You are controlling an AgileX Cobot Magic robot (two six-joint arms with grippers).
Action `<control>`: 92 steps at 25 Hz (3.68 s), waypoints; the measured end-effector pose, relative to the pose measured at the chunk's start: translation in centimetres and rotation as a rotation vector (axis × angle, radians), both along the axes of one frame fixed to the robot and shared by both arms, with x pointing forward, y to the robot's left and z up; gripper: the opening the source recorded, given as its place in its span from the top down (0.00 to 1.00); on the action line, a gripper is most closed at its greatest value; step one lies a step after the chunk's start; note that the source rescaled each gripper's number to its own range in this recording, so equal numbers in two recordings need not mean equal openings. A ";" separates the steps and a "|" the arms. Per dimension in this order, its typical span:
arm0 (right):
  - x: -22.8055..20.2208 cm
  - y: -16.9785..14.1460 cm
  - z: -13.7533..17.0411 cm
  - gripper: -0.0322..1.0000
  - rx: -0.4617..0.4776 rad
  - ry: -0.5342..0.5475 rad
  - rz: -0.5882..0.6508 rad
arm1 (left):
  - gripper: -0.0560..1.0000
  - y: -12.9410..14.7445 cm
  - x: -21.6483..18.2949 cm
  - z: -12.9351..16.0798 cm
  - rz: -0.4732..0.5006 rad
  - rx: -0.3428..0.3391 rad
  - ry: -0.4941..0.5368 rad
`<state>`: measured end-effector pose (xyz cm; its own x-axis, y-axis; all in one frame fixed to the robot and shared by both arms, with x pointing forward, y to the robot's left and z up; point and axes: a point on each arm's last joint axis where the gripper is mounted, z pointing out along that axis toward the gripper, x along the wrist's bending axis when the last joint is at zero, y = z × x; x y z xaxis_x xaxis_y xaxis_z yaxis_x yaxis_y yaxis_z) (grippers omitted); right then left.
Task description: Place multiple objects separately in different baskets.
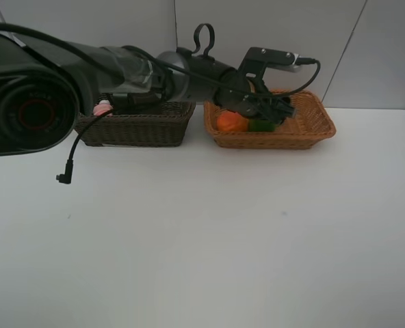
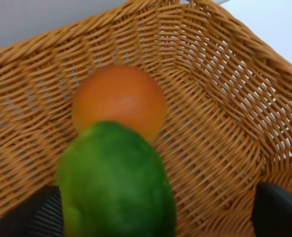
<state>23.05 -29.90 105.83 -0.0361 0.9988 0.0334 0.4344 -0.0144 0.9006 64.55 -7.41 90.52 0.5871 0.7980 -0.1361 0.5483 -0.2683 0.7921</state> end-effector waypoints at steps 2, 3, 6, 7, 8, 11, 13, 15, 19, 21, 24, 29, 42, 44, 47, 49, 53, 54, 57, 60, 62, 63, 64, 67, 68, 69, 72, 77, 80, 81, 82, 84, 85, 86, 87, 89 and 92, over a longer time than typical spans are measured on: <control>0.0 0.0 0.0 0.03 0.000 0.000 0.000 | 0.01 0.1 -0.1 1.1 0.001 0.002 0.002; 0.0 0.0 0.0 0.03 0.000 0.000 0.000 | 0.01 0.2 -0.2 2.0 0.002 0.005 0.004; 0.0 0.0 0.0 0.03 0.000 0.000 0.000 | 0.01 1.1 -0.8 5.1 0.006 0.042 0.035; 0.0 0.0 0.0 0.03 0.000 0.000 0.000 | 0.01 1.5 -1.1 6.2 0.005 0.062 0.050; 0.0 0.0 0.0 0.03 0.000 0.000 0.000 | 0.01 2.1 -1.4 7.1 0.005 0.091 0.079; 0.0 0.0 0.0 0.03 0.000 0.000 0.000 | 0.01 4.5 -2.1 10.0 0.022 0.176 0.160; 0.0 0.0 0.0 0.03 0.000 0.000 0.000 | 0.01 6.4 -2.8 12.1 0.042 0.208 0.201; 0.0 0.0 0.0 0.03 0.000 0.000 0.000 | 0.01 8.4 -3.8 14.5 0.069 0.203 0.209; 0.0 0.0 0.0 0.03 0.000 0.000 0.000 | 0.01 12.1 -5.4 16.6 0.129 0.183 0.226; 0.0 0.0 0.0 0.03 0.000 0.000 0.000 | 0.01 16.2 -7.4 18.2 0.190 0.170 0.238; 0.0 0.0 0.0 0.03 0.000 0.000 0.000 | 0.01 20.7 -9.9 19.5 0.261 0.156 0.239; 0.0 0.0 0.0 0.03 0.000 0.000 0.000 | 0.01 27.8 -15.5 21.5 0.393 0.108 0.198; 0.0 0.0 0.0 0.03 0.000 0.000 0.000 | 0.01 34.4 -30.0 20.3 0.445 0.044 0.054; 0.0 0.0 0.0 0.03 0.000 0.000 0.000 | 0.01 34.9 -31.6 19.3 0.439 0.056 0.058; 0.0 0.0 0.0 0.03 0.000 0.000 0.000 | 0.01 35.5 -33.6 17.4 0.436 0.075 0.080; 0.0 0.0 0.0 0.03 0.000 0.000 0.000 | 0.01 35.9 -34.8 16.3 0.434 0.072 0.074; 0.0 0.0 0.0 0.03 0.000 0.000 0.000 | 0.01 36.6 -37.0 15.4 0.425 0.046 0.006; 0.0 0.0 0.0 0.03 0.000 0.000 0.000 | 0.01 36.7 -37.5 15.4 0.424 0.034 -0.019; 0.0 0.0 0.0 0.03 0.000 0.000 0.000 | 0.01 37.0 -38.6 15.6 0.420 -0.003 -0.078; 0.0 0.0 0.0 0.03 0.000 0.000 0.000 | 0.01 37.1 -39.5 15.5 0.398 -0.012 -0.083; 0.0 0.0 0.0 0.03 0.000 0.000 0.000 | 0.01 37.2 -40.0 15.4 0.377 0.017 -0.073; 0.0 0.0 0.0 0.03 0.000 0.000 0.000 | 0.01 37.2 -40.1 15.3 0.363 0.042 -0.066; 0.0 0.0 0.0 0.03 0.000 0.000 0.000 | 0.01 37.3 -40.2 15.1 0.344 0.073 -0.059; 0.0 0.0 0.0 0.03 0.000 0.000 0.000 | 0.01 37.4 -40.5 14.7 0.295 0.151 -0.037; 0.0 0.0 0.0 0.03 0.000 0.000 0.000 | 0.01 37.4 -40.6 14.6 0.288 0.165 -0.023; 0.0 0.0 0.0 0.03 0.000 0.000 0.000 | 0.01 37.4 -40.7 14.5 0.287 0.171 -0.013; 0.0 0.0 0.0 0.03 0.000 0.000 0.000 | 0.01 37.7 -41.0 14.4 0.303 0.172 -0.020; 0.0 0.0 0.0 0.03 0.000 0.000 0.000 | 0.01 38.1 -42.1 14.3 0.365 0.090 -0.064; 0.0 0.0 0.0 0.03 0.000 0.000 0.000 | 0.01 38.3 -42.3 14.2 0.396 0.071 -0.068; 0.0 0.0 0.0 0.03 0.000 0.000 0.000 | 0.01 38.4 -42.3 14.2 0.407 0.067 -0.067; 0.0 0.0 0.0 0.03 0.000 0.000 0.000 | 0.01 38.5 -42.3 14.2 0.416 0.067 -0.067; 0.0 0.0 0.0 0.03 0.000 0.000 0.000 | 0.01 38.5 -42.2 14.2 0.425 0.066 -0.066; 0.0 0.0 0.0 0.03 0.000 0.000 0.000 | 0.01 38.5 -42.2 14.2 0.426 0.064 -0.066; 0.0 0.0 0.0 0.03 0.000 0.000 0.000 | 0.01 38.5 -42.2 14.2 0.426 0.064 -0.066; 0.0 0.0 0.0 0.03 0.000 0.000 0.000 | 0.01 38.5 -42.2 14.2 0.426 0.064 -0.066; 0.0 0.0 0.0 0.03 0.000 0.000 0.000 | 0.01 38.5 -42.2 14.3 0.426 0.063 -0.070; 0.0 0.0 0.0 0.03 0.000 0.000 0.000 | 0.01 38.4 -41.7 14.0 0.429 0.056 -0.094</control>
<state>23.05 -29.90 105.83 -0.0361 0.9988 0.0334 0.4344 -0.0144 0.9006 22.80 31.00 104.56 0.2092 0.9767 -0.0472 0.5454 -0.0765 0.8347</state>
